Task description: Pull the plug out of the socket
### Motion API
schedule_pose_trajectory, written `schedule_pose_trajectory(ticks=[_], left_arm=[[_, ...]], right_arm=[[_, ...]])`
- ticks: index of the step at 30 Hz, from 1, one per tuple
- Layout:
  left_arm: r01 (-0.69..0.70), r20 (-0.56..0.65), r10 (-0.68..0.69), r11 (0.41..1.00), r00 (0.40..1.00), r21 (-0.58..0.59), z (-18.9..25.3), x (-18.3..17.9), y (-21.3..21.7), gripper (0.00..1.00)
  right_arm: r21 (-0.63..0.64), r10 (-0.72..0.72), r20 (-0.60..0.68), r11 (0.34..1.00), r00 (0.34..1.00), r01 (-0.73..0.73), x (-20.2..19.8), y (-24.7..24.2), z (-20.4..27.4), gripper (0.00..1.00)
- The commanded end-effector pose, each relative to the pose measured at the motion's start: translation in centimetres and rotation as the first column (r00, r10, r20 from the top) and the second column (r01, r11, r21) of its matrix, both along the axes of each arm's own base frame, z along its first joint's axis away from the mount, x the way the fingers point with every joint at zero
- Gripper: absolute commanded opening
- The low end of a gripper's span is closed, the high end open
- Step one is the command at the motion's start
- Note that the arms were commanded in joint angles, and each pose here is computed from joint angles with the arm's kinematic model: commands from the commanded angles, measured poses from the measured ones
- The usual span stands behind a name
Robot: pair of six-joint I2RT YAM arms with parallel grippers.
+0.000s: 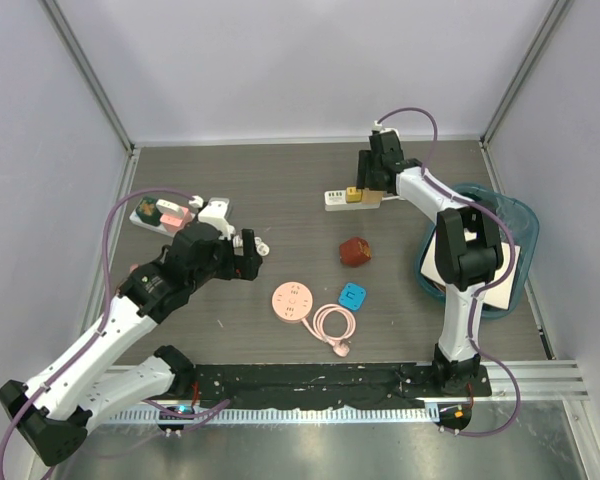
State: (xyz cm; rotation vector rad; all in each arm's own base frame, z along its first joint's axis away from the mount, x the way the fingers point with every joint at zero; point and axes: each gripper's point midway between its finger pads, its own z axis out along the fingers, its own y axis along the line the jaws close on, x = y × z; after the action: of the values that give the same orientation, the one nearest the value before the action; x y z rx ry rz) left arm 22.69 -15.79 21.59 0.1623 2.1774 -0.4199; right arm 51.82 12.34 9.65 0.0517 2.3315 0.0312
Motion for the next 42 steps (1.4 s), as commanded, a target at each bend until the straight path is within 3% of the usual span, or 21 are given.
schedule_pose_trajectory(ticks=[1,5,10,14,16,18,25,27,31,38,42], left_arm=[[0.010,0.010,-0.010,1.000,1.000,-0.006,-0.2,0.5,-0.4,0.95],[0.046,-0.048,-0.047,0.999,0.998,-0.016,-1.0,0.8,-2.0,0.93],[0.087,-0.081,-0.093,0.993,0.992,-0.080,0.6,2.3,-5.0,0.93],[0.111,-0.092,-0.120,0.989,0.988,-0.098,3.5,5.6,-7.8,0.93],[0.141,-0.161,-0.155,0.986,0.975,-0.090,2.5,6.7,-9.4,0.93],[0.150,-0.147,-0.164,0.983,0.975,-0.104,3.6,7.9,-10.3,0.94],[0.263,-0.204,-0.276,0.961,0.939,-0.089,0.8,11.9,-12.2,0.93],[0.323,-0.221,-0.337,0.941,0.915,-0.098,0.7,11.9,-12.6,0.94],[0.326,-0.225,-0.334,0.943,0.915,-0.072,-0.7,12.8,-12.2,0.95],[0.373,-0.216,-0.402,0.913,0.890,-0.164,-1.3,12.0,-13.0,0.95],[0.377,-0.227,-0.420,0.902,0.878,-0.211,-2.1,12.2,-13.3,0.94]], right_arm=[[0.049,0.032,0.004,0.998,0.999,-0.032,0.2,1.0,0.0,0.24],[0.133,0.058,0.069,0.989,0.996,-0.067,-0.4,2.1,2.0,0.01],[0.184,0.090,0.113,0.977,0.990,-0.109,-2.3,2.6,4.0,0.01],[0.213,0.125,0.160,0.964,0.979,-0.157,-3.0,3.2,6.5,0.01],[0.239,0.143,0.163,0.954,0.976,-0.180,-3.5,3.7,7.0,0.01],[0.272,0.155,0.176,0.942,0.972,-0.200,-4.3,4.3,7.8,0.01],[0.319,0.221,0.280,0.897,0.934,-0.307,-6.2,5.5,11.2,0.01],[0.316,0.242,0.290,0.889,0.926,-0.331,-7.0,5.6,11.3,0.01],[0.346,0.321,0.359,0.826,0.876,-0.445,-9.1,7.0,13.6,0.01],[0.387,0.399,0.430,0.729,0.810,-0.564,-11.8,8.9,15.4,0.01],[0.383,0.403,0.463,0.712,0.790,-0.588,-12.2,9.1,16.4,0.01]])
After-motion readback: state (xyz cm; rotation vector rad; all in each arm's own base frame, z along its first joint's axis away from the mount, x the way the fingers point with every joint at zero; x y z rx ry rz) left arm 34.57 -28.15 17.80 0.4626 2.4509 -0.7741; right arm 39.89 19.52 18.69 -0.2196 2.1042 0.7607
